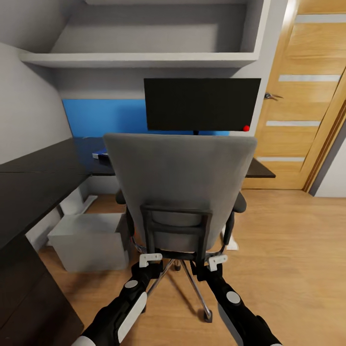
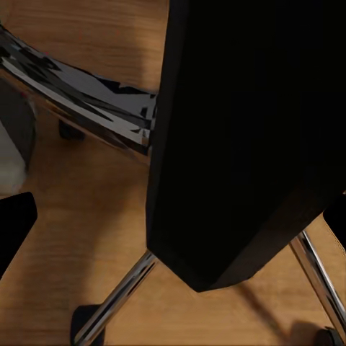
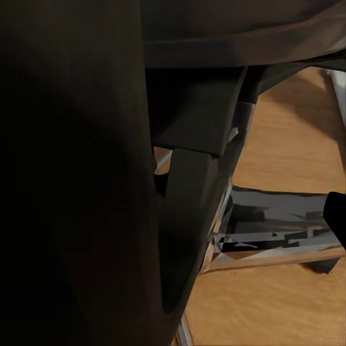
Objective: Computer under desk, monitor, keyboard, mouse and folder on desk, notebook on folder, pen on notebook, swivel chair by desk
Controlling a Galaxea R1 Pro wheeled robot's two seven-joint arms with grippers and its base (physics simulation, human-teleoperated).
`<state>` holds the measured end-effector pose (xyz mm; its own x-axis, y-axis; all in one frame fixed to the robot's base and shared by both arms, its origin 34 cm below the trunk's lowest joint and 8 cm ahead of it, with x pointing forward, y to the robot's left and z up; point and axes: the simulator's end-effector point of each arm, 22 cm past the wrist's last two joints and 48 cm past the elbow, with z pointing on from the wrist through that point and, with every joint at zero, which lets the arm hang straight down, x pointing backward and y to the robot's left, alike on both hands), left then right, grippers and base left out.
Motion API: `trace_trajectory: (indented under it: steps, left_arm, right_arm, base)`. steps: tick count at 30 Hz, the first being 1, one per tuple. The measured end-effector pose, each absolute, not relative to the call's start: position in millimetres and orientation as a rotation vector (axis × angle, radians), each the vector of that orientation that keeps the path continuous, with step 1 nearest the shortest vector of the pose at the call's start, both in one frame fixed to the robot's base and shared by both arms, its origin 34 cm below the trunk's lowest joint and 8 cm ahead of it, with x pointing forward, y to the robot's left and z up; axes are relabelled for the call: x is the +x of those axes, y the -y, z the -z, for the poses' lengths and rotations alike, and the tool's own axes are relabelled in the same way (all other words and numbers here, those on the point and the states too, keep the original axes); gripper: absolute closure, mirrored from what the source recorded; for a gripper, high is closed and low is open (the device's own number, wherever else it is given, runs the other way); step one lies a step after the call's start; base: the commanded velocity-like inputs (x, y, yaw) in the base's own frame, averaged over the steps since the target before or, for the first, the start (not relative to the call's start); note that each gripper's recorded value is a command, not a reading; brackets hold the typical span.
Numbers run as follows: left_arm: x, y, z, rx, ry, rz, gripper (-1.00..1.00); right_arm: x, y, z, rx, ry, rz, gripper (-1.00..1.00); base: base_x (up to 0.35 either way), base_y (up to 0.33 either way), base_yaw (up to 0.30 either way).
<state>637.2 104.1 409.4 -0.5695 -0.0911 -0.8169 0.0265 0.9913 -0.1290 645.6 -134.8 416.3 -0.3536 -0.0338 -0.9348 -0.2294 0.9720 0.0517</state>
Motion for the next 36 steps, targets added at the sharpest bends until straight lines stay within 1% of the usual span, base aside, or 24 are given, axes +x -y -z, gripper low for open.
trace_trajectory:
  steps: [8, 14, 20, 36]
  left_arm:
    - [637.3, -104.4, -409.3, -0.045, -2.172, 0.155, -1.0]
    - [637.2, -104.1, -408.9, -0.045, -2.172, 0.156, -1.0]
    - [637.3, -104.7, -408.3, -0.043, -2.173, 0.156, -1.0]
    - [637.4, -104.4, -408.2, -0.043, -2.173, 0.158, -1.0]
  right_arm:
    - [645.5, 135.0, -415.8, -0.189, -1.927, -0.204, -1.0]
    - [645.6, 135.4, -415.4, -0.187, -1.928, -0.204, -1.0]
    - [645.6, 135.5, -414.7, -0.187, -1.93, -0.204, -1.0]
    - [645.7, 135.9, -414.8, -0.187, -1.929, -0.203, -1.0]
  base:
    - [0.295, -0.07, 0.0]
    - [0.095, -0.031, 0.0]
    - [-0.216, -0.001, 0.0]
    - [-0.322, -0.01, 0.0]
